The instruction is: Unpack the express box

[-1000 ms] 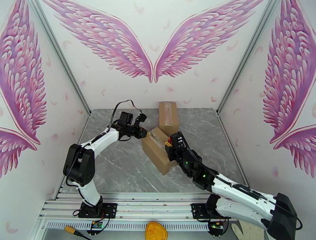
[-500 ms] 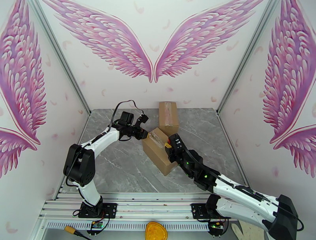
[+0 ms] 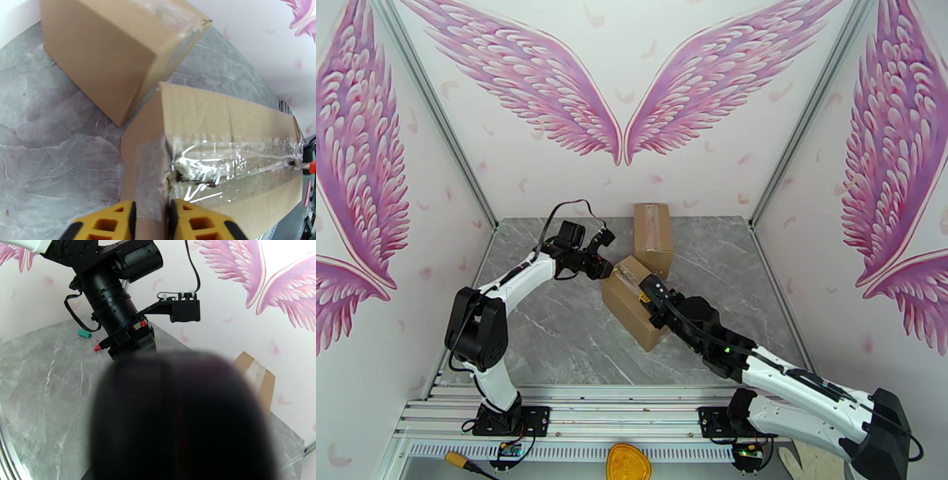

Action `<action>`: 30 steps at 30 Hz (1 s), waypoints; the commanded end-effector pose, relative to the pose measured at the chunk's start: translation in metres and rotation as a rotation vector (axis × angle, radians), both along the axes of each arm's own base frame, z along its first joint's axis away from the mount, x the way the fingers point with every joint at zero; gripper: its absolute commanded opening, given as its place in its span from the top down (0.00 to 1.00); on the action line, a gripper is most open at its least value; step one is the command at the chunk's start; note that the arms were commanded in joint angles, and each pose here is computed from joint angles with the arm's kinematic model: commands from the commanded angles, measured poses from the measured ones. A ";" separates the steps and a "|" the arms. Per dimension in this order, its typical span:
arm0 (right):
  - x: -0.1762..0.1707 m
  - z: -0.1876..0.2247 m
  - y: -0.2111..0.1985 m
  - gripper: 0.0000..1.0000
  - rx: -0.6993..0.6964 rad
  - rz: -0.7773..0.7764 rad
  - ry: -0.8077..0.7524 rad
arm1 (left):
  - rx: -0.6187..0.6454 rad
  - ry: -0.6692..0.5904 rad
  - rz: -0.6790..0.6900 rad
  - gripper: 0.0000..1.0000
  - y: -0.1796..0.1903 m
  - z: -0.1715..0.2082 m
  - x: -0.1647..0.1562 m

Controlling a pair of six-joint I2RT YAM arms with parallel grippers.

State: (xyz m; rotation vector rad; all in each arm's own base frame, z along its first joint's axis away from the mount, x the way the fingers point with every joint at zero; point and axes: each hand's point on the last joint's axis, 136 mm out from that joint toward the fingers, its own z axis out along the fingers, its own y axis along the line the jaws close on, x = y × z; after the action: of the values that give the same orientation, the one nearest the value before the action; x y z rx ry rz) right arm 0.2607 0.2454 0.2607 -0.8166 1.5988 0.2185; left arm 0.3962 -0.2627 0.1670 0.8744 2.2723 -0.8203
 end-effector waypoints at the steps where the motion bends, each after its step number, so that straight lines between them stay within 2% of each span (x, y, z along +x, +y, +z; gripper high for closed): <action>1: 0.004 0.018 0.002 1.00 -0.019 0.013 -0.028 | 0.114 0.030 0.083 0.64 0.029 -0.017 0.013; 9: 0.006 0.060 0.012 1.00 0.109 0.034 -0.120 | 0.150 0.061 0.051 0.64 0.028 -0.035 0.005; 19: 0.006 0.081 -0.003 1.00 0.167 -0.016 -0.187 | 0.280 0.055 0.003 0.69 0.031 -0.065 -0.006; 30: 0.006 0.035 -0.017 1.00 0.100 -0.043 -0.090 | 0.284 -0.034 -0.037 0.69 0.017 -0.053 -0.006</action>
State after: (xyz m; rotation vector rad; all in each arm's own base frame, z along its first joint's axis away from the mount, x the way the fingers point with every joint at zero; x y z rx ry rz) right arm 0.2654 0.2363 0.3082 -0.7194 1.4731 0.2361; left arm 0.4031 -0.2684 0.1654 1.0217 2.2003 -0.6395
